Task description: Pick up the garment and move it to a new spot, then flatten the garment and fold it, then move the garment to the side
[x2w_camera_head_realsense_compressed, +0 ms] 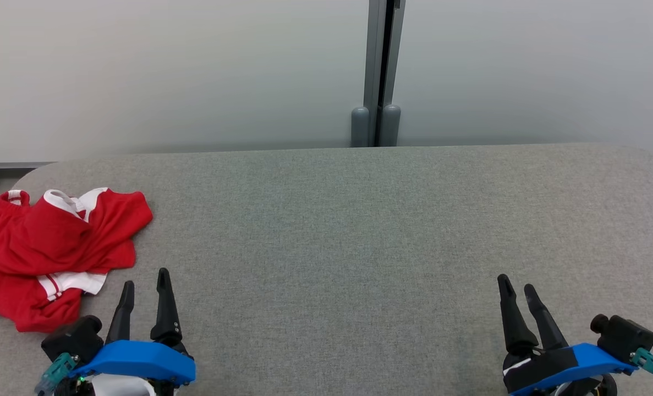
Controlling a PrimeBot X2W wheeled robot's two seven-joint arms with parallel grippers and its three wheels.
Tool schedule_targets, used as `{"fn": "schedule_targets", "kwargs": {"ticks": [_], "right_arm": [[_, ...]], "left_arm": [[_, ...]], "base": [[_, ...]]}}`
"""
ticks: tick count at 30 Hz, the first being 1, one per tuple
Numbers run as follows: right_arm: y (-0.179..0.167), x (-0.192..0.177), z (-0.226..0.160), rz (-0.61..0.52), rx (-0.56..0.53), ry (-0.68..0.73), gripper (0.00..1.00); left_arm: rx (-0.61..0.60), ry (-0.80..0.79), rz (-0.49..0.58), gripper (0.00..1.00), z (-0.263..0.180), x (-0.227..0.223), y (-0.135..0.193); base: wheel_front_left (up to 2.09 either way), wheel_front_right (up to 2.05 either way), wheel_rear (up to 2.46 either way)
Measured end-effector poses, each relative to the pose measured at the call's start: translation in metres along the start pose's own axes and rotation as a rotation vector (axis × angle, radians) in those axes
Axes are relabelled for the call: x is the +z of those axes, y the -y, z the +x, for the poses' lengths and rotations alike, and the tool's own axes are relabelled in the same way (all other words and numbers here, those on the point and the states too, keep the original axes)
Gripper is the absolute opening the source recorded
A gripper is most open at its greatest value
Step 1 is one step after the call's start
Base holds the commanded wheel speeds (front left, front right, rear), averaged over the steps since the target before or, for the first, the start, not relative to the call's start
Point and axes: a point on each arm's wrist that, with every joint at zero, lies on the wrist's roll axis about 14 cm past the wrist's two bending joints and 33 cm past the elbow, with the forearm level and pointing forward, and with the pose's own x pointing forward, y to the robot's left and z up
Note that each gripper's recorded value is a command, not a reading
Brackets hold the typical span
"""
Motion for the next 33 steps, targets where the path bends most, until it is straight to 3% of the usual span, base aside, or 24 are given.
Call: {"fn": "schedule_targets", "kwargs": {"ticks": [33], "right_arm": [[-0.012, -0.011, 0.0, -0.317, 0.075, -0.013, 1.0]], "left_arm": [[-0.017, -0.026, 0.258, 1.0, -0.008, -0.013, -0.011]], "base": [[0.0, 0.0, 0.0]]}}
